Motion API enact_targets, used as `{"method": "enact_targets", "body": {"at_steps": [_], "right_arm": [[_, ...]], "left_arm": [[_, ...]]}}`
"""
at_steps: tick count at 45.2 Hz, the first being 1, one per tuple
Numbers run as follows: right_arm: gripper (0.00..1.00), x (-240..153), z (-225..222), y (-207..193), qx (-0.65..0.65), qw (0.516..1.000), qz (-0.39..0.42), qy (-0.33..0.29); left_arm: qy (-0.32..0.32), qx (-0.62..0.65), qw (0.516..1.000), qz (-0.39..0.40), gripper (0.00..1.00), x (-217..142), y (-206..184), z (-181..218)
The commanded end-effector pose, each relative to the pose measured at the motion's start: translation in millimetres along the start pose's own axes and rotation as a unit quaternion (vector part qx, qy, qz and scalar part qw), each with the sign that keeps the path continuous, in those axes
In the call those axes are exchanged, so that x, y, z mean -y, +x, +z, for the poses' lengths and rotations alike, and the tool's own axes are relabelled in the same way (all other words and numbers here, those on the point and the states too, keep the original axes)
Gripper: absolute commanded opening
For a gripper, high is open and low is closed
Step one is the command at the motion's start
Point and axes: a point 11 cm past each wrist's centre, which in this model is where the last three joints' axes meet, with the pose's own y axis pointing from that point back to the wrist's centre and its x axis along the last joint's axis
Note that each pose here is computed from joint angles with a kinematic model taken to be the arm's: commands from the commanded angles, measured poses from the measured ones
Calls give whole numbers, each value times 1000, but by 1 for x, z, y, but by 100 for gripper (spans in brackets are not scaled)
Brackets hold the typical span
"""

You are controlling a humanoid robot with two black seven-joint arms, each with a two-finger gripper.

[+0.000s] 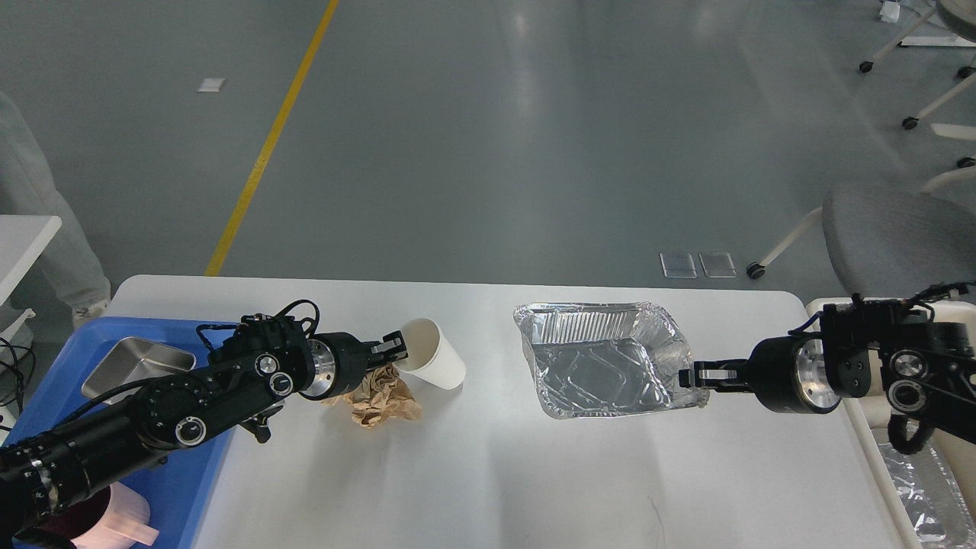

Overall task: Tidy desktop
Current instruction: 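Lift the paper cup and drop it into the held foil tray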

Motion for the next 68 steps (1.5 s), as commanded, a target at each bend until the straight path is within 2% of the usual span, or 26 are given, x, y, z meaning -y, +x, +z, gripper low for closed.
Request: {"method": "enact_targets", "body": {"at_steps": [1, 17, 30, 44, 68], "right_arm": [[0, 0, -1, 0, 0, 1000, 0, 1], [0, 1, -1, -1, 0, 1000, -2, 3], [0, 4, 5, 6, 9, 1000, 16, -6], [0, 3, 13, 13, 2, 999, 38, -24], [0, 5, 15, 8, 6, 999, 33, -24]], "left_arm": [[12, 2, 1000, 9, 0, -17, 21, -16], [-20, 14, 999, 30, 0, -104, 116, -4], [-58, 46, 996, 47, 1, -124, 148, 48], [-87, 109, 990, 9, 1, -110, 139, 115], [-125, 254, 957, -64, 3, -83, 86, 272]]}}
